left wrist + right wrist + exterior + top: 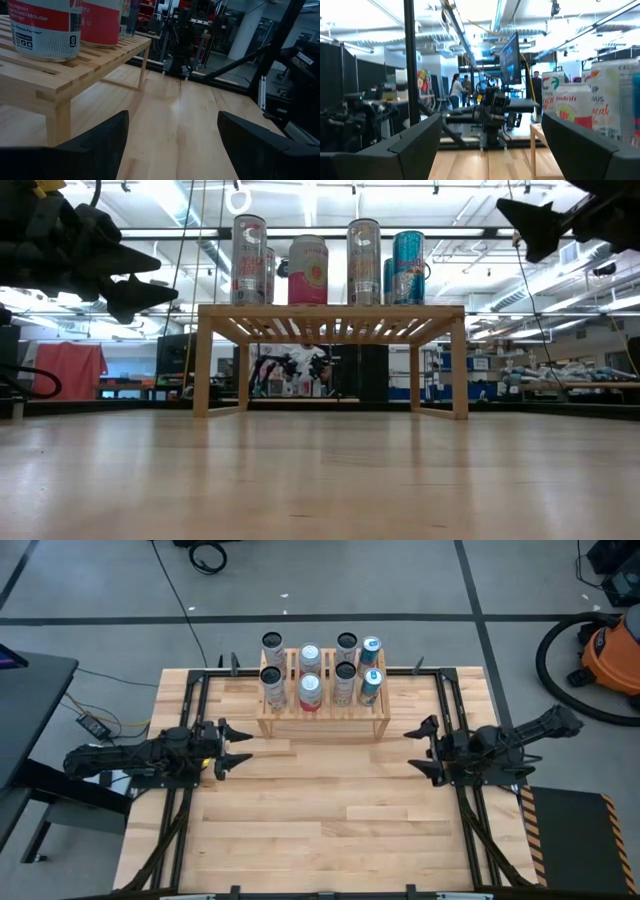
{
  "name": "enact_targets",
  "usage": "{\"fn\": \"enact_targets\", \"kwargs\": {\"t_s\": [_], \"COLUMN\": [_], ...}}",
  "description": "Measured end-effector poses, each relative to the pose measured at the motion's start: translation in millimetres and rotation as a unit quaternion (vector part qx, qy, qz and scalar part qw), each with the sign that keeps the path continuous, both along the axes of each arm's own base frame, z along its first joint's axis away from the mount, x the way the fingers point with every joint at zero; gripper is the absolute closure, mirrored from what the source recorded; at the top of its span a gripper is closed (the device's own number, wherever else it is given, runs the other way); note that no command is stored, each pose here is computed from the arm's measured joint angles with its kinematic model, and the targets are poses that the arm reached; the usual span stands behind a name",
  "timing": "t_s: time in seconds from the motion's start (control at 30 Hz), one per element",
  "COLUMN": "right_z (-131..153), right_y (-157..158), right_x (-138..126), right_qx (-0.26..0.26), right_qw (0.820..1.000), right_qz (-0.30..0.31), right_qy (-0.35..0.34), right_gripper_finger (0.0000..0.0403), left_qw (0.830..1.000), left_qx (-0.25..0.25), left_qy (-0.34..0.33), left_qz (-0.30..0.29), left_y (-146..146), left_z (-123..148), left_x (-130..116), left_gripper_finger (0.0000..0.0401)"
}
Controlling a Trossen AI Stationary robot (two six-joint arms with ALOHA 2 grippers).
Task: Place canned beverage on shelf
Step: Return to Home Position
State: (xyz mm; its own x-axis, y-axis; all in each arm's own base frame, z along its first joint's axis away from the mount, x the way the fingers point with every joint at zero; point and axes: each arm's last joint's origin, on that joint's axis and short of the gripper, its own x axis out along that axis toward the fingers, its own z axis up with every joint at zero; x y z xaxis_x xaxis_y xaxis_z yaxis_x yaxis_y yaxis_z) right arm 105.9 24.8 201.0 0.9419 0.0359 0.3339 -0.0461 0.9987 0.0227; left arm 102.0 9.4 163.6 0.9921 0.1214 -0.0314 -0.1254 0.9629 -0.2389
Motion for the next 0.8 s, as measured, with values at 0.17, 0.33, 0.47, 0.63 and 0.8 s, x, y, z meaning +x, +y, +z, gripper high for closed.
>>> {"fn": "enact_targets", "kwargs": {"t_s": [0.17, 0.33, 0.47, 0.63, 0.8], "right_z": [4, 9, 14, 19, 22], "right_y": [-2, -3, -5, -8, -9], "right_x": [-5, -11, -17, -26, -30], "right_qx": [0.008, 0.016, 0.025, 0.037, 0.042], "right_qw": [1.000, 0.998, 0.996, 0.992, 0.989], "right_qz": [0.000, 0.000, 0.000, 0.000, 0.000], "right_qy": [-0.025, -0.053, -0.082, -0.121, -0.139], "right_gripper_finger": [0.0050, 0.0050, 0.0050, 0.0050, 0.0050], "left_qw": [1.000, 1.000, 1.000, 1.000, 1.000], "left_qx": [0.000, 0.000, 0.000, 0.000, 0.000], "left_qy": [0.000, -0.002, -0.002, -0.002, -0.002], "left_qz": [0.000, 0.000, 0.000, 0.000, 0.000], "left_y": [0, 0, 0, 0, 0], "left_z": [0, 0, 0, 0, 0], "left_x": [0, 0, 0, 0, 0], "left_gripper_finger": [0.0094, 0.0094, 0.0094, 0.0094, 0.0094]}}
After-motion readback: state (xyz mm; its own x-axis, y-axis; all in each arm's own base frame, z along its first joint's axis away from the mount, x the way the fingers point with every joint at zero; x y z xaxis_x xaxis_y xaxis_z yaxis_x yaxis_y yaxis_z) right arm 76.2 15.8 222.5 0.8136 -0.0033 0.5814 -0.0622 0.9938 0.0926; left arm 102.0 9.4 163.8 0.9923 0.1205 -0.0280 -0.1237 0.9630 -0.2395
